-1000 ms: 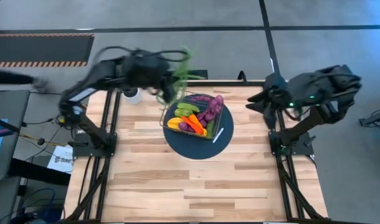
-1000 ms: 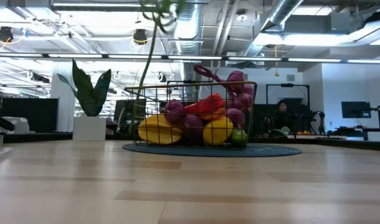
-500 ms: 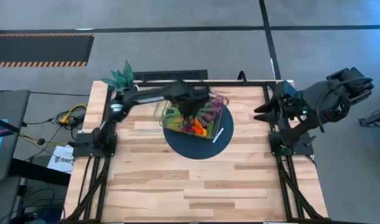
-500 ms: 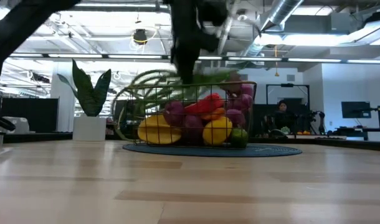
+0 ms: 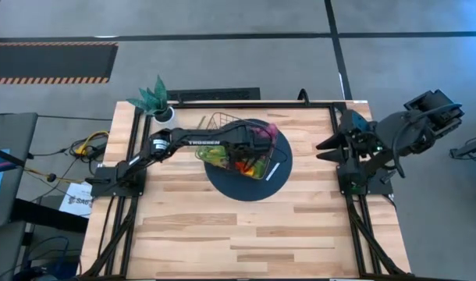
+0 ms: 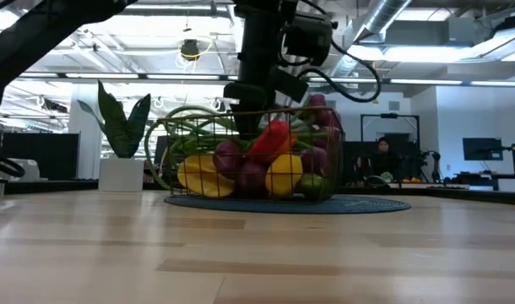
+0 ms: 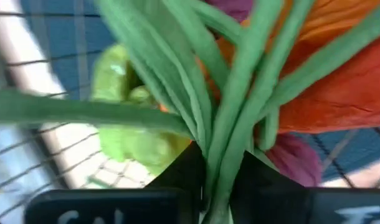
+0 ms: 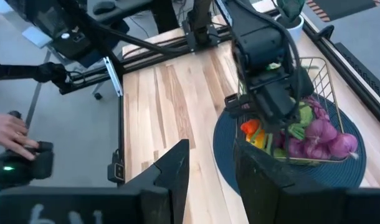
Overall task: Build produce basket
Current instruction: Put the green beans into the wire basket
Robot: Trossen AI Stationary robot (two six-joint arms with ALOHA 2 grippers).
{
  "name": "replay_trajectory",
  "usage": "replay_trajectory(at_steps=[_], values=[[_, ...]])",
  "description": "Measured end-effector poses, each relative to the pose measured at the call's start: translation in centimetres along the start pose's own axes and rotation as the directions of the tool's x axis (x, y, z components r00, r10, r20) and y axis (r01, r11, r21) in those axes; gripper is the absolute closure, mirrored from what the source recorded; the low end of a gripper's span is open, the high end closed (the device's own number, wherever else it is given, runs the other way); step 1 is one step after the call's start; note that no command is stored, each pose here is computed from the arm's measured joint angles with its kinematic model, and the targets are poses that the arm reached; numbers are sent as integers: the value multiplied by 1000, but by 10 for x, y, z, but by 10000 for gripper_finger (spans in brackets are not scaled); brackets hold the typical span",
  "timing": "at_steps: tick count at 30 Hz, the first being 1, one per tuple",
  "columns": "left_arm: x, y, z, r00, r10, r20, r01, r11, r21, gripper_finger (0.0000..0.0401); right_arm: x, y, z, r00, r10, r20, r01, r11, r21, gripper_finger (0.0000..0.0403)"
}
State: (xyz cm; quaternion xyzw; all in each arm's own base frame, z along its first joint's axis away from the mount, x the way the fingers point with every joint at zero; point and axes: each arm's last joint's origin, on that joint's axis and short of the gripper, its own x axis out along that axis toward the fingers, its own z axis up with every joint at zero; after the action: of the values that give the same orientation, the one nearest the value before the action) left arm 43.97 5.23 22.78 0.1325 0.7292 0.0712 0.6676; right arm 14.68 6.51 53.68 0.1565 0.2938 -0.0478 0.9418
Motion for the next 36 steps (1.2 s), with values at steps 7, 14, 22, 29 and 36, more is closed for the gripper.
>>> replay_trajectory(at_steps=[7, 14, 22, 29, 36], values=[[-27, -7, 5, 984, 167, 60, -168, 985, 25, 317, 0, 0, 0, 1000, -1, -3, 1, 1000, -1, 260], [-50, -7, 7, 980, 118, 158, -108, 992, -70, 306, -1, 3, -2, 1000, 16, -9, -16, 1000, -16, 260], [-57, -10, 3, 988, 15, 154, -3, 997, -75, 305, -4, 10, -7, 998, 63, -27, -64, 997, -50, 260], [-56, -9, 2, 988, 38, 148, -12, 985, -171, 305, -8, 16, -12, 994, 103, -43, -106, 991, -79, 260], [-67, -8, -7, 987, 98, 131, -41, 923, -382, 305, -10, 20, -15, 990, 130, -56, -136, 983, -120, 260]])
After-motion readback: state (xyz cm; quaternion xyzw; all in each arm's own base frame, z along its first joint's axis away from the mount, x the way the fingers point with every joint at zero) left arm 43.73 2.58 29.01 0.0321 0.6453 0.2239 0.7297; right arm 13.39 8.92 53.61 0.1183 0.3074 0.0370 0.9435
